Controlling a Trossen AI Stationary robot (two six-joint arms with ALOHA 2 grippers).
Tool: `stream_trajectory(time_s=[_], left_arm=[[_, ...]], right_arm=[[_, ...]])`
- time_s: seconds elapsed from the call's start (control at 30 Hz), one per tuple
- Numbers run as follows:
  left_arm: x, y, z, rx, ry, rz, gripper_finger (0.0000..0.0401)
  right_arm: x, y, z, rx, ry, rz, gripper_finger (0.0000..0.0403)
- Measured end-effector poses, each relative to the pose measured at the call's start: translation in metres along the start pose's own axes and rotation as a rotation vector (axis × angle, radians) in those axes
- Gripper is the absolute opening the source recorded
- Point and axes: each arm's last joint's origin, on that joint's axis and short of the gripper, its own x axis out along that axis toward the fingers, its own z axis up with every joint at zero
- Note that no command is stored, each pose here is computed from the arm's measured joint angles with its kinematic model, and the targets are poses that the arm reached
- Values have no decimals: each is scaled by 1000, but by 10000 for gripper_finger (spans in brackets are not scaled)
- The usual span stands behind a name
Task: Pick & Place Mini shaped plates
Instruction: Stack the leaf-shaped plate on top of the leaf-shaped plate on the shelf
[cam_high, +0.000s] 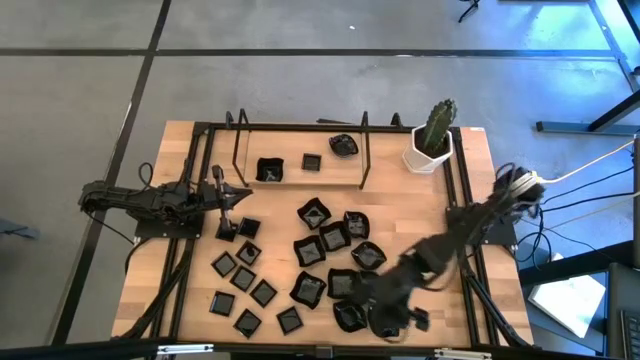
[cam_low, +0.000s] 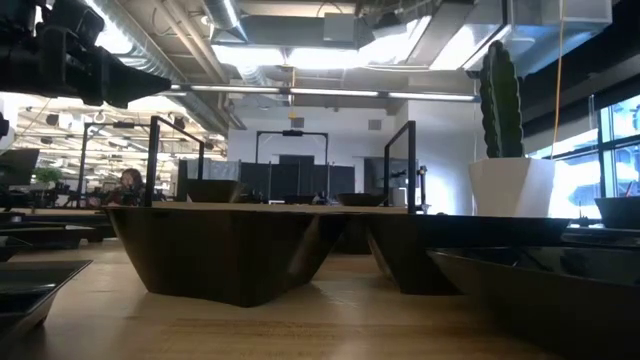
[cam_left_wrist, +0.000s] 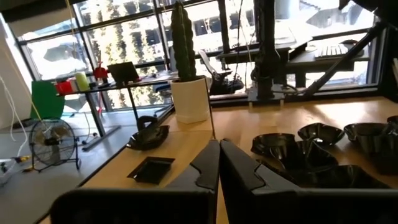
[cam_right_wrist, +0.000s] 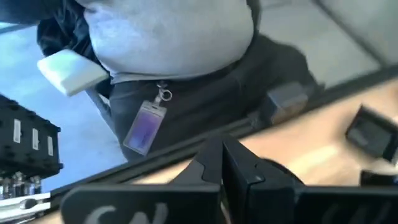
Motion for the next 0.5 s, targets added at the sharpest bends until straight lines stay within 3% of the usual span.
stream_trajectory(time_s=[0.2,0.33,0.5], left_arm=[[0,0,-1,-17,9,13,4],[1,1,-1,-24,18,35,5],[1,1,-1,-23,18,35,2]], right_arm=[[-7,24,-29,-11,-2,-229,1],[-30,25,-47,16,-107,-401,1],[-60,30,-68,10,-245,-533,1]])
